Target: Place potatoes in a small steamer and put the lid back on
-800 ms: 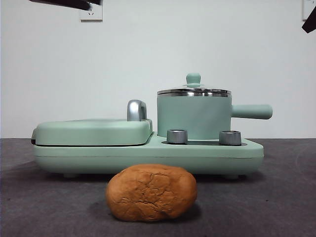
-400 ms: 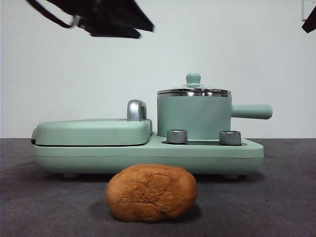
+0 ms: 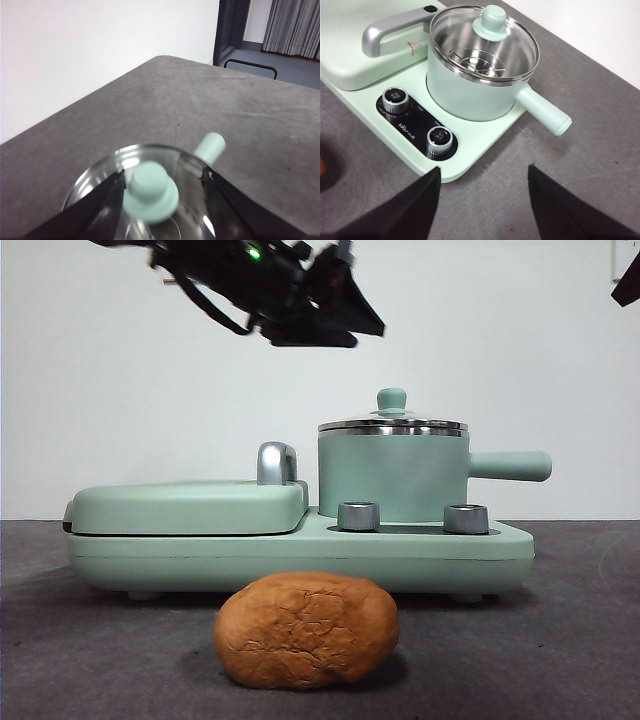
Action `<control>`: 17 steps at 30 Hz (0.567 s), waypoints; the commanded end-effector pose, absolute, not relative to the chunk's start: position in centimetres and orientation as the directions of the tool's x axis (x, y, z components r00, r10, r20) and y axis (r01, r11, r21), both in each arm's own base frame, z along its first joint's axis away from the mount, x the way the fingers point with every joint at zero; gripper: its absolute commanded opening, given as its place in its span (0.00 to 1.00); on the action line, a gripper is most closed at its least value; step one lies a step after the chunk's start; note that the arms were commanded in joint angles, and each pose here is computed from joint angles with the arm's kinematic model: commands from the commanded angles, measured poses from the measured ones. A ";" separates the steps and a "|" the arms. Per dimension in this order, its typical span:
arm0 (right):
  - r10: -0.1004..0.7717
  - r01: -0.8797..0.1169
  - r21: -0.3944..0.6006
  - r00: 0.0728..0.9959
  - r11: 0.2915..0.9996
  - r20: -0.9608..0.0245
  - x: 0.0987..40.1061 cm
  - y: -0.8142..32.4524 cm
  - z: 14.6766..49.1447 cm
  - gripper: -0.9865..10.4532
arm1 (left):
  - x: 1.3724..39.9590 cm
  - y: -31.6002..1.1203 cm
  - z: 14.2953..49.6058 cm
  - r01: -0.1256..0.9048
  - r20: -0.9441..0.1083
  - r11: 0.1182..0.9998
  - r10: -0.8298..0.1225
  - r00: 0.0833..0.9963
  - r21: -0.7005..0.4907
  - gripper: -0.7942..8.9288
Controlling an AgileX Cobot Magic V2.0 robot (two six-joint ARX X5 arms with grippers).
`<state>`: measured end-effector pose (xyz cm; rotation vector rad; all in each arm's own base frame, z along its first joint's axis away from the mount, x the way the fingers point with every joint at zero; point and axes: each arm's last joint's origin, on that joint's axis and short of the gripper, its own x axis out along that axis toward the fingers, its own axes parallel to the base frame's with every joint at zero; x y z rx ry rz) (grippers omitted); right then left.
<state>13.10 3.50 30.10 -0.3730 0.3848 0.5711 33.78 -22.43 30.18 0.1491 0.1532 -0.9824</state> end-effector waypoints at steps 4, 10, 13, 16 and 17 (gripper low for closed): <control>0.454 -0.577 -0.227 0.783 0.784 -0.425 13.1 3.6 30.8 0.33 | 36.3 -24.8 29.8 0.841 -0.185 0.537 -0.823 0.538 0.057 0.34; 0.454 -0.576 -0.228 0.785 0.785 -0.421 13.1 3.6 30.8 0.33 | 38.0 -26.1 28.7 0.844 -0.195 0.535 -0.823 0.533 0.049 0.34; 0.454 -0.576 -0.228 0.785 0.785 -0.421 13.1 3.6 30.8 0.33 | 38.4 -26.3 27.9 0.845 -0.219 0.534 -0.820 0.528 0.038 0.34; 0.454 -0.576 -0.229 0.785 0.785 -0.421 13.1 3.6 30.8 0.33 | 38.6 -26.5 27.0 0.845 -0.244 0.533 -0.817 0.523 0.026 0.34; 0.454 -0.576 -0.229 0.785 0.785 -0.421 13.1 3.6 30.8 0.33 | 38.6 -26.5 26.7 0.846 -0.257 0.533 -0.815 0.520 0.021 0.34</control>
